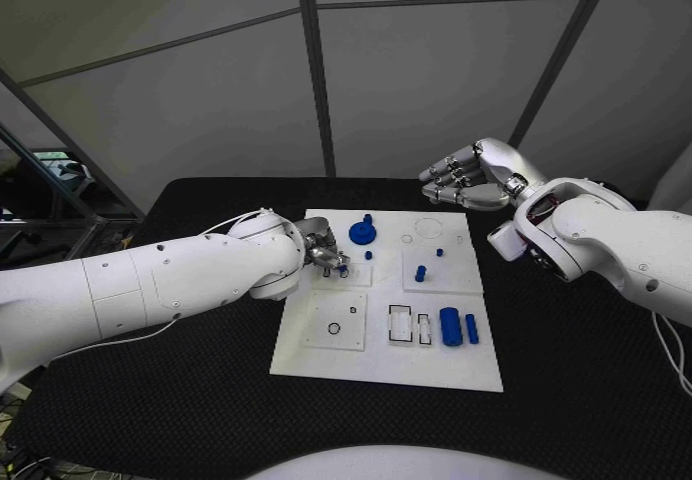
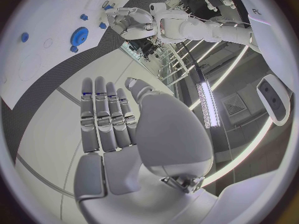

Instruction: Assemble the parts on the task board

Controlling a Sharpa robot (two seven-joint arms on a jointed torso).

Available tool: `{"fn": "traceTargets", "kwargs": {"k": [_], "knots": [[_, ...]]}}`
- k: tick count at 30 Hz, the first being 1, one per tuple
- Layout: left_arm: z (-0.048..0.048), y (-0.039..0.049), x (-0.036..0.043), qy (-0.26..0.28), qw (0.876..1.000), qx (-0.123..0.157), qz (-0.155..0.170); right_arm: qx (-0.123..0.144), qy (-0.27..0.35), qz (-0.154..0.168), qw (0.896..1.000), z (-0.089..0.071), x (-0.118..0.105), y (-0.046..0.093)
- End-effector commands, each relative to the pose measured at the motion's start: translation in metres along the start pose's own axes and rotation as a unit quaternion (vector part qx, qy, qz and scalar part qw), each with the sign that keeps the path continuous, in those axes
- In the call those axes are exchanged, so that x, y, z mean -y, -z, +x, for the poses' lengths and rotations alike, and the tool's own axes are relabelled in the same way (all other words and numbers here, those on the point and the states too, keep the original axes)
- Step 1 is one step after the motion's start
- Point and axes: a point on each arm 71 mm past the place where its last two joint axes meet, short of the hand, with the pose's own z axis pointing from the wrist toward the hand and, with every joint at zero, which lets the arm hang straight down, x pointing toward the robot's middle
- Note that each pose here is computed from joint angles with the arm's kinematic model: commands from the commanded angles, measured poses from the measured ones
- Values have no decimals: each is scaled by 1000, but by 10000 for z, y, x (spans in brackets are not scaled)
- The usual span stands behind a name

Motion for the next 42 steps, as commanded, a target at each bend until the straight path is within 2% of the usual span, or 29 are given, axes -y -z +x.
{"fn": "traceTargets", "kwargs": {"k": [1, 8, 18, 42], "knots": [[-6, -16, 21, 6, 1000, 6, 3, -1, 1, -6, 1000, 0, -18, -5], [16, -49, 35, -2, 1000, 6, 2, -1, 0, -6, 1000, 3, -21, -7], [40, -65, 31, -19, 1000, -10, -1, -1, 0, -6, 1000, 4, -20, -7], [87, -55, 58, -63, 997, -33, 3, -3, 0, -6, 1000, 7, -20, -9]]}}
